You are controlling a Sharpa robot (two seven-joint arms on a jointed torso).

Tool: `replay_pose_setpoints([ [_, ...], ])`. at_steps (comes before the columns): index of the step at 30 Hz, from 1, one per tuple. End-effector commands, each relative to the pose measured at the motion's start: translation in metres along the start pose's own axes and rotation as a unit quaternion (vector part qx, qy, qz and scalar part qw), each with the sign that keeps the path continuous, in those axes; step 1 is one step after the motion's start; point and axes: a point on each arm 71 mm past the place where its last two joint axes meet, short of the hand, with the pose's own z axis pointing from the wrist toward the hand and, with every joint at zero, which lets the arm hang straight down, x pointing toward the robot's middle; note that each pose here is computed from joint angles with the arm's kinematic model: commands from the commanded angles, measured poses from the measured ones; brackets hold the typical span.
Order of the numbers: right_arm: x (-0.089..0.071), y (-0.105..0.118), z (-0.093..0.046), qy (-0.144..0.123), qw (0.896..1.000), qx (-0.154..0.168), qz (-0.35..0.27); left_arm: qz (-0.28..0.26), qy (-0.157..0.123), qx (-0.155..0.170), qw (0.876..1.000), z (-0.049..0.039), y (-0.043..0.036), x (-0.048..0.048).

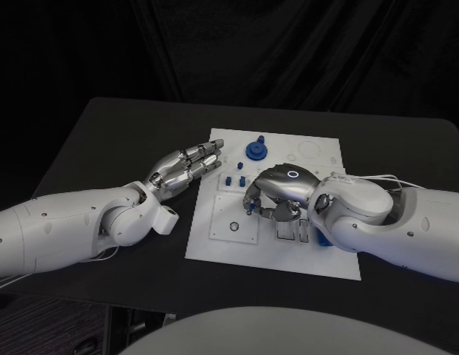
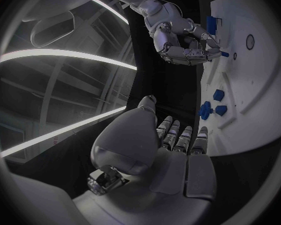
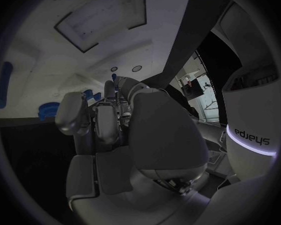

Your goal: Assemble the parts on the task board

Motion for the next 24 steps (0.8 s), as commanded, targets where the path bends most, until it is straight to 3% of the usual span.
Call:
replay_pose_setpoints([
  [1, 0.0014, 0.0018, 0.0005, -0.001, 1.0, -0.003, -0.003, -0.007, 0.007, 0.035, 0.999, -0.0001, -0.004, 0.0017],
  [24, 0.0058, 0.0031, 0.0029, 0.007, 1.0, -0.004, -0.002, -0.01, 0.01, 0.032, 0.999, 0.0001, -0.0018, 0.0024],
])
